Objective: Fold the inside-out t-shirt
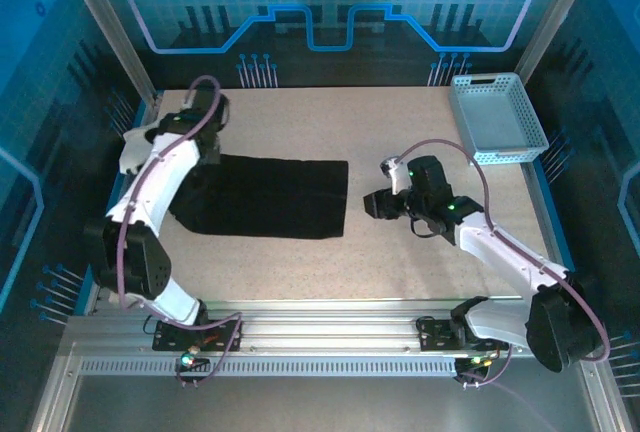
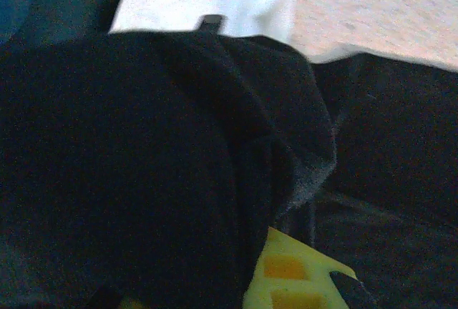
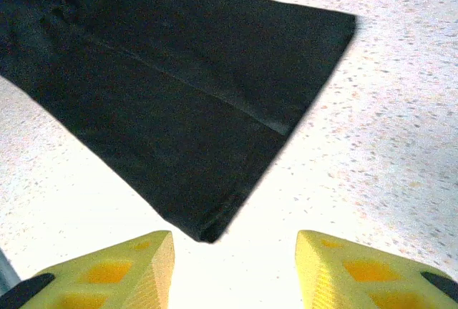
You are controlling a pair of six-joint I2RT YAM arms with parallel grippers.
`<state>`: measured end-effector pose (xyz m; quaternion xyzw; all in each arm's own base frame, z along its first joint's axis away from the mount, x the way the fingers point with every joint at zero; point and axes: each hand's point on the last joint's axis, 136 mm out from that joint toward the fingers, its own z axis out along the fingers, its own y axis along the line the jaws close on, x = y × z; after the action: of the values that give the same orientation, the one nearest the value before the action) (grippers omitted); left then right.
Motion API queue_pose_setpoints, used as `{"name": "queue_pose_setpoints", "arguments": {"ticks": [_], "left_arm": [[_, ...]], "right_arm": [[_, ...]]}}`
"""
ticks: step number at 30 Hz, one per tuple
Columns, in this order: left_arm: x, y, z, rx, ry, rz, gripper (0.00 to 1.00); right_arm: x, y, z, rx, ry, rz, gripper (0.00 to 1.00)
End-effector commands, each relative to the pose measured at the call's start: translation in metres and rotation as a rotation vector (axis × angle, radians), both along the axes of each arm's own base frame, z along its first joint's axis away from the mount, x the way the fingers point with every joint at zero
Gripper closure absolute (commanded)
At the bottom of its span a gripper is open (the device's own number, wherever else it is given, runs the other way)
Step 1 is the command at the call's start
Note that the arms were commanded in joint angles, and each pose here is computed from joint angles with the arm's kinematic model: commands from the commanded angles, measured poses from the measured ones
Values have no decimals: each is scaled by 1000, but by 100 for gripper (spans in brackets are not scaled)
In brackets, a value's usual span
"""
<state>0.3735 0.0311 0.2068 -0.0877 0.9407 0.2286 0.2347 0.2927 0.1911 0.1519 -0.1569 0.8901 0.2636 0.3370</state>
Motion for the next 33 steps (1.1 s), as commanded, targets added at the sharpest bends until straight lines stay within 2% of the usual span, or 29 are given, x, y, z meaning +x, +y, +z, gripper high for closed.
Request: {"name": "queue_pose_setpoints", "arguments": {"ticks": [1,4,9,10,11,12,14,18,20,21,23,26,30,33], "left_arm": [[-8,-42,-3,39,99,-91,100],[-4,-100,-26,-38,146,-154,100],[9,-223,-84,-287,235,-280,99],[10,-246,-92,-346,248,-303,95],[11,-273,-100,-418,270,-336,82],[13,-294,-103,-474,277,-361,63],[18,-320,-99,-558,262,-400,45],[23,-324,-54,-704,134,-446,30],[14,-310,-39,-795,75,-436,23],[6,-297,-35,-840,43,-419,16],[-6,-262,-43,-880,-8,-332,12],[-19,-230,-60,-935,-39,-243,13],[-40,-239,-78,-929,-4,-275,16],[-51,-252,-95,-935,10,-293,23]], "right_arm": [[-3,-16,-10,-36,42,-53,51],[-3,-17,-10,-33,43,-57,51],[-1,-23,-11,-58,45,-81,51],[-2,-25,-12,-65,46,-87,51],[-2,-28,-12,-71,43,-100,51],[-3,-32,-13,-79,45,-114,51],[-5,-38,-16,-87,47,-146,51],[-5,-46,-23,-75,52,-208,51],[-3,-41,-25,-54,59,-203,51],[-1,-36,-26,-39,66,-191,50],[3,-20,-24,-14,60,-142,49],[15,9,-25,6,68,-76,45],[51,50,-30,46,139,-32,42],[81,65,-46,49,185,-71,43]]}}
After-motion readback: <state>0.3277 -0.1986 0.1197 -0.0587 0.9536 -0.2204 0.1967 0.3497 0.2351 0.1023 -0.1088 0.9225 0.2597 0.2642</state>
